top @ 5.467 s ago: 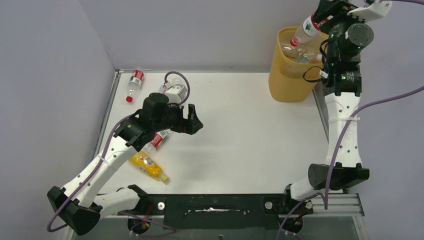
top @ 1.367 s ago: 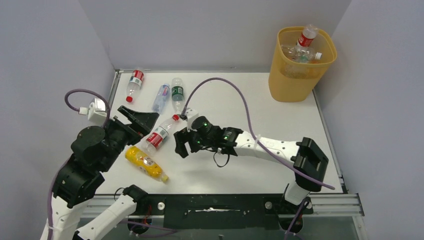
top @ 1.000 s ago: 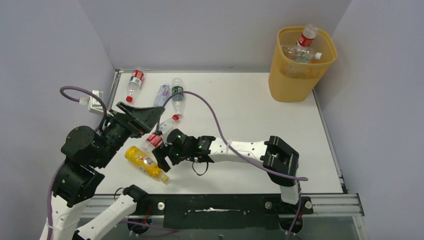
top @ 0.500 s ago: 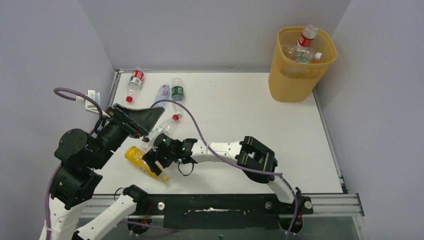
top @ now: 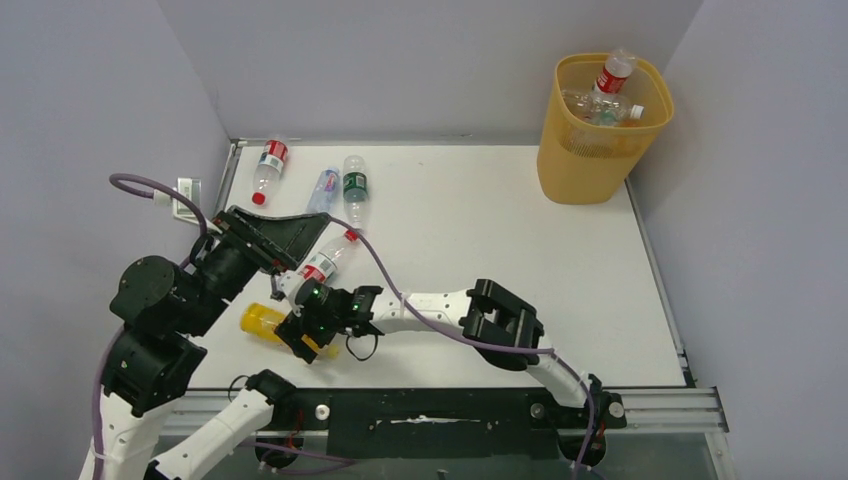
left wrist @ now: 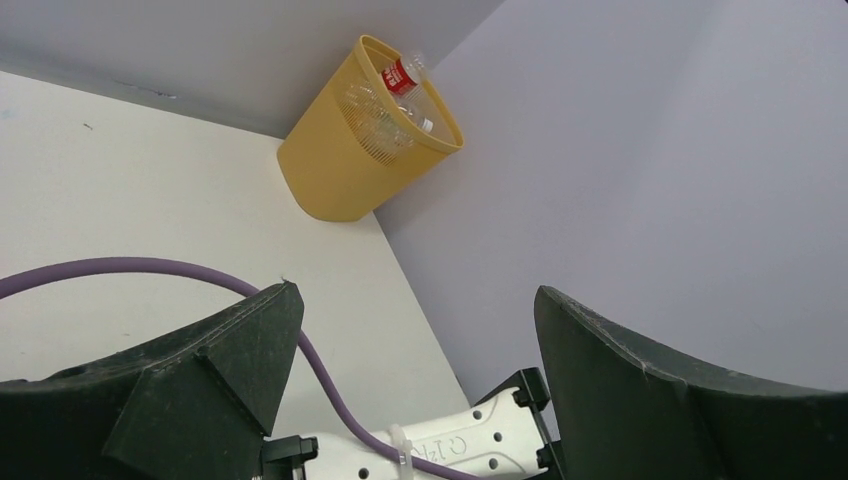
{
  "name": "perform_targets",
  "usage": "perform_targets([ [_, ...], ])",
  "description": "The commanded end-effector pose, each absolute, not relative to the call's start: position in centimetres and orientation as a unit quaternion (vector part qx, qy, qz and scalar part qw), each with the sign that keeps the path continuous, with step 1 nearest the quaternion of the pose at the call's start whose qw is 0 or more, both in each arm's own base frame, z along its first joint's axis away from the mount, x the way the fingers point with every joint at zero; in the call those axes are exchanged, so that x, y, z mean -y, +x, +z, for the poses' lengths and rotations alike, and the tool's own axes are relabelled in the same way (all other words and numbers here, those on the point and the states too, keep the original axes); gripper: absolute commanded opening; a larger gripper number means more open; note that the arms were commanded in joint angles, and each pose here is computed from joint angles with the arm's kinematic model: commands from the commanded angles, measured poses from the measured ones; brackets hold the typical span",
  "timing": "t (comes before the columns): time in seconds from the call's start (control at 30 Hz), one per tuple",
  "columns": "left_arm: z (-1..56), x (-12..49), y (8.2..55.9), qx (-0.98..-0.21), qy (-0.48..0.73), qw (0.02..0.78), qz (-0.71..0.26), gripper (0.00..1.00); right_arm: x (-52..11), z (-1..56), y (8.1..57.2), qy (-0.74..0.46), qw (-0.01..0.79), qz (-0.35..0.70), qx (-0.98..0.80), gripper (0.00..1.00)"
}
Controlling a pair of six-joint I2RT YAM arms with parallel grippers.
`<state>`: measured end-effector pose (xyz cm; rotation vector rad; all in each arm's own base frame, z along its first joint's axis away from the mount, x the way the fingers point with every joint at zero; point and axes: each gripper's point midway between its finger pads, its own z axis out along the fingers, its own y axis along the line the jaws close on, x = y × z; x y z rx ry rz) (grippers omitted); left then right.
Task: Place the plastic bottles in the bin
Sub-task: Pick up the plastic bottle at the center of the board.
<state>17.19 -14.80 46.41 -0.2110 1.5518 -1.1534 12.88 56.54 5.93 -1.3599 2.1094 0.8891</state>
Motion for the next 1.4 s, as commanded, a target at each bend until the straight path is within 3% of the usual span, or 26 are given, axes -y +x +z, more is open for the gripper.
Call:
perform_targets([
  [0.0, 48.0, 15.2, 17.5, -0.638, -0.074, 0.58, -0.502, 0.88, -57.6, 6.6, 12.7, -0.512, 0.255, 0.319, -0.755, 0.85],
  [0.27, 47.6, 15.5, 17.9, -0.641, -0.074, 0.576, -0.501, 0.88, -57.4, 4.9, 12.6, -0.526, 0.249, 0.297, -0.757, 0.82],
  [0.5, 47.4, 15.9, 18.2, -0.644, -0.072, 0.572, -0.502, 0.88, -57.2, 5.4, 12.6, -0.534, 0.254, 0.297, -0.75, 0.34],
  [0.57, 47.5, 16.0, 18.3, -0.643, -0.071, 0.573, -0.503, 0.88, -56.9, 5.9, 12.5, -0.535, 0.258, 0.298, -0.747, 0.27],
  [0.7, 47.8, 16.2, 18.6, -0.639, -0.069, 0.575, -0.506, 0.88, -55.8, 7.7, 12.6, -0.535, 0.271, 0.297, -0.743, 0.22],
  [1.07, 47.9, 16.6, 18.7, -0.638, -0.061, 0.574, -0.509, 0.88, -49.7, 13.0, 13.2, -0.496, 0.322, 0.27, -0.76, 0.21],
  [1.37, 48.0, 17.0, 19.2, -0.637, -0.055, 0.576, -0.51, 0.88, -40.9, 18.4, 19.0, -0.393, 0.385, 0.222, -0.805, 0.2],
])
